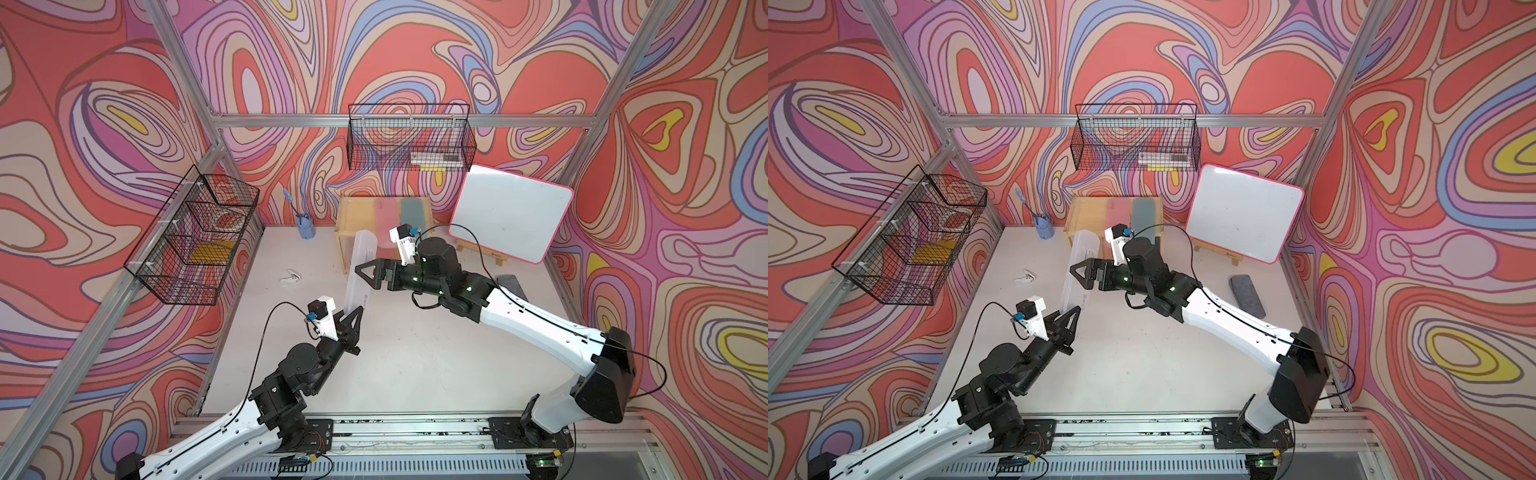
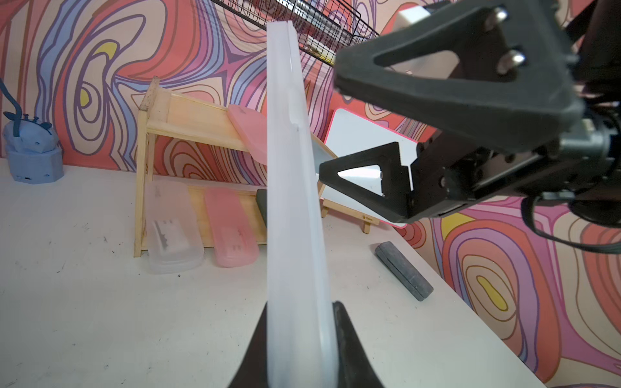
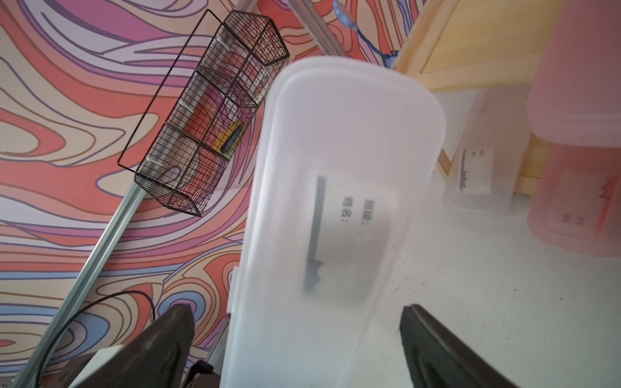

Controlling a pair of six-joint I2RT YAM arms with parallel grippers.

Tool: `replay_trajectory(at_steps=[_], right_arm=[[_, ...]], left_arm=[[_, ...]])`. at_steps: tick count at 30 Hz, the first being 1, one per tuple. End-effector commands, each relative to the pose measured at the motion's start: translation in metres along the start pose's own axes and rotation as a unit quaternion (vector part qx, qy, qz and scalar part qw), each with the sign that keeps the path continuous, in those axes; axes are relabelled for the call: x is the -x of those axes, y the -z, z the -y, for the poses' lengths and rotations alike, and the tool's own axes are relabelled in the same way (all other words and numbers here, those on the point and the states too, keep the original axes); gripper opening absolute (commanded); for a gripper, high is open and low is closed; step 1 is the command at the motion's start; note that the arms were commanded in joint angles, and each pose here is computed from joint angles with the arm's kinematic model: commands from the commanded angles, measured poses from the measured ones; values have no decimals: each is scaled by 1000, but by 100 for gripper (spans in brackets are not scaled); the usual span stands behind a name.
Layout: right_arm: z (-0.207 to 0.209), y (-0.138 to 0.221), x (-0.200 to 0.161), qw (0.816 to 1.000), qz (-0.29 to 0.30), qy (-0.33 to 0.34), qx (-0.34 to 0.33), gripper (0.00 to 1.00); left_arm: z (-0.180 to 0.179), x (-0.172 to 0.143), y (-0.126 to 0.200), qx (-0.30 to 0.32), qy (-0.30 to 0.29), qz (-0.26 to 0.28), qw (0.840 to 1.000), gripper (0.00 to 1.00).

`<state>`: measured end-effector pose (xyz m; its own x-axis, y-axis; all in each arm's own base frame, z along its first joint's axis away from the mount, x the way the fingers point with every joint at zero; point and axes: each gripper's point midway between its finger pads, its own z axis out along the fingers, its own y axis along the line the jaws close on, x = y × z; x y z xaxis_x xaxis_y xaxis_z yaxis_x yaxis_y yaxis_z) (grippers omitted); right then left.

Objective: Remove the pencil cases from the shelf
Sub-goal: Pick up the pencil case from the shelf.

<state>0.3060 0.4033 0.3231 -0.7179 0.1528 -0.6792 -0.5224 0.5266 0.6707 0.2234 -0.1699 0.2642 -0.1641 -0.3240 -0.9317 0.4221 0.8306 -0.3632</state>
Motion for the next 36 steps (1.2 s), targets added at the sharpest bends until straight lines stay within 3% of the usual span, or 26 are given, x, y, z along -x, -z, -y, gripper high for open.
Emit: replay_trajectory(at_steps=[1,19,22,26,29,30,31,34,36], right_arm=[[-8,-5,13,1000,24,10,-10,98],[12,-32,-12,1000,-2,-10,-12,98],[7,-33,-13,1000,-4,-13,-1,91],[5,-33,-15,1000,-8,-14,6,71],[9,-30,-17,1000,-12,-17,-5,68],[11,-27,-18,1000,-13,-16,-14,68],[15,-23,-17,999,-11,-14,-28,68],[32,-5,-20,996,-16,12,-87,67],[55,16,-25,986,-32,46,-160,68]], left_arm=[[8,23,-1,0,-5,35,999,0],[6,19,7,-6,4,40,999,0],[6,16,7,-6,7,39,999,0],[5,16,7,-3,8,39,999,0],[3,14,6,2,9,35,999,0],[2,13,6,5,10,32,999,9],[0,13,6,11,11,31,999,28],[-6,10,3,37,2,11,999,57],[-15,8,2,75,-11,-10,997,67]])
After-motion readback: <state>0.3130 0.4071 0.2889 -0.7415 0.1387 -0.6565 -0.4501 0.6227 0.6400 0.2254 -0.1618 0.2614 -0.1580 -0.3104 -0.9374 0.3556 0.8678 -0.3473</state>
